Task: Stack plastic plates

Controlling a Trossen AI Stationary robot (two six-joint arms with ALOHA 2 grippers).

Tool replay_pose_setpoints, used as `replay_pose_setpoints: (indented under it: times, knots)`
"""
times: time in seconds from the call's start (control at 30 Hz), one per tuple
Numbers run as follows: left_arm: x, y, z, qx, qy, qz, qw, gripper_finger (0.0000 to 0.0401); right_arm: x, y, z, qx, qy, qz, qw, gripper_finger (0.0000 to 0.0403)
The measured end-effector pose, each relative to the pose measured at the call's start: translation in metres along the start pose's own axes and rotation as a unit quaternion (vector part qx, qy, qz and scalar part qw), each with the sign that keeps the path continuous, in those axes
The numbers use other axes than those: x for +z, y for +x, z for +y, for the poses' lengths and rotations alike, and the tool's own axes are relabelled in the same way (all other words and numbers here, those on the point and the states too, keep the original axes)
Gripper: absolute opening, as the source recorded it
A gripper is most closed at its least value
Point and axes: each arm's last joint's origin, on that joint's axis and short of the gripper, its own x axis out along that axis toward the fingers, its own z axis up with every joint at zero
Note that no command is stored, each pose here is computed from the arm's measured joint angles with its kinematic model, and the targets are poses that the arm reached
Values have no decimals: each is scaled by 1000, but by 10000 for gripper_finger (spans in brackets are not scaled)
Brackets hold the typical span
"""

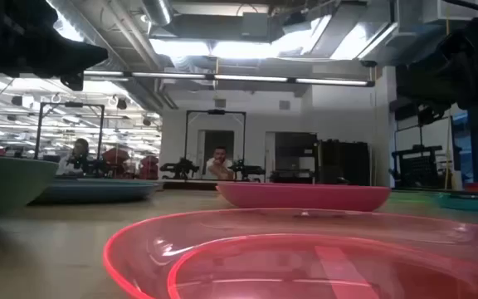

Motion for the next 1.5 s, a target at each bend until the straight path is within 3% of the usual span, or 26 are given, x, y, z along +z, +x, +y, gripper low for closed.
replay_pose_setpoints:
  times: [0.97,1.13,1.5]
  knots:
    - [0,0,0,0,1,0,1000,0,0,0,0,0,0,0,1000,14]
    - [3,0,1,17,112,-13,994,0,0,0,0,0,0,0,1000,14]
    - [6,0,0,10,147,-32,988,0,3,0,1,3,2,-18,1000,14]
